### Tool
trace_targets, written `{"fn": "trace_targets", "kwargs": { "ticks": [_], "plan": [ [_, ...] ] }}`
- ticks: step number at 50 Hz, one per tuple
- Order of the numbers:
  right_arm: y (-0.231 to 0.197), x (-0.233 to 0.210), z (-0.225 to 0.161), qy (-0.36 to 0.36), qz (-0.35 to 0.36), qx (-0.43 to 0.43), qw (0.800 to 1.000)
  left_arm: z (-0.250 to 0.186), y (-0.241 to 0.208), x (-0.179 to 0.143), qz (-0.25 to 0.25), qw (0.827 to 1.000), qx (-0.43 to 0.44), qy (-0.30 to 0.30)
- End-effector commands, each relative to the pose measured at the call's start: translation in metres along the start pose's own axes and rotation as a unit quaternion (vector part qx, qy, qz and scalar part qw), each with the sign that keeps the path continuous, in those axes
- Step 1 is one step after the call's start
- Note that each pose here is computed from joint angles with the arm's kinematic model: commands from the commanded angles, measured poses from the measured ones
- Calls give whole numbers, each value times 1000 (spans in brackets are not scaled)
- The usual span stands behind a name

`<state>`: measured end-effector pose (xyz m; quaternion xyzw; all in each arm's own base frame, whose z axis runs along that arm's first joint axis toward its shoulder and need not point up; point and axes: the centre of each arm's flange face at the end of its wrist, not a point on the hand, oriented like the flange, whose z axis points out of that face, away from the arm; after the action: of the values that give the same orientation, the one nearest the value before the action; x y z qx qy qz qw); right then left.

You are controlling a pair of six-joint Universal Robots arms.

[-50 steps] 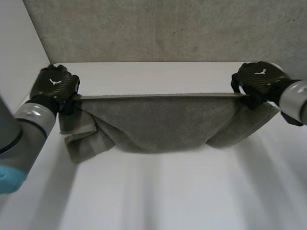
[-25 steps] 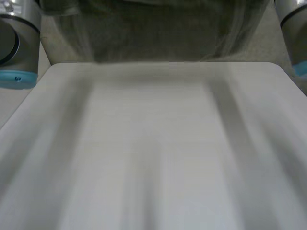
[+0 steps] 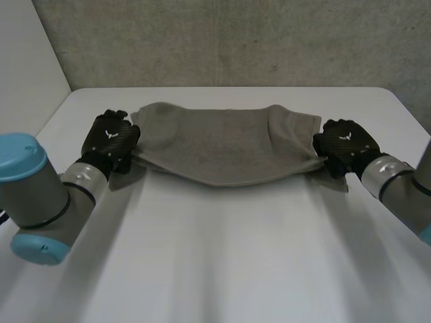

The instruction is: Fold the towel.

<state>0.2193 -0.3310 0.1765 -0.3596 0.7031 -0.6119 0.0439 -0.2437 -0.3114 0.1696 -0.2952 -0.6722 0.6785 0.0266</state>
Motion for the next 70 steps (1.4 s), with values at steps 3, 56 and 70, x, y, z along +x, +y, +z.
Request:
{"fn": "trace_targets", "kwargs": {
  "ticks": [3, 56, 70],
  "plan": [
    [-52, 37, -60, 53, -15, 36, 998, -45, -38, -18, 4, 1000, 17, -24],
    [-27, 57, -42, 34, -51, -61, 996, -38, -3, -17, 144, 986, -86, 16],
    [-47, 59, -59, 45, -20, -37, 998, -57, -47, -35, 146, 987, -67, 5]
  ]
}}
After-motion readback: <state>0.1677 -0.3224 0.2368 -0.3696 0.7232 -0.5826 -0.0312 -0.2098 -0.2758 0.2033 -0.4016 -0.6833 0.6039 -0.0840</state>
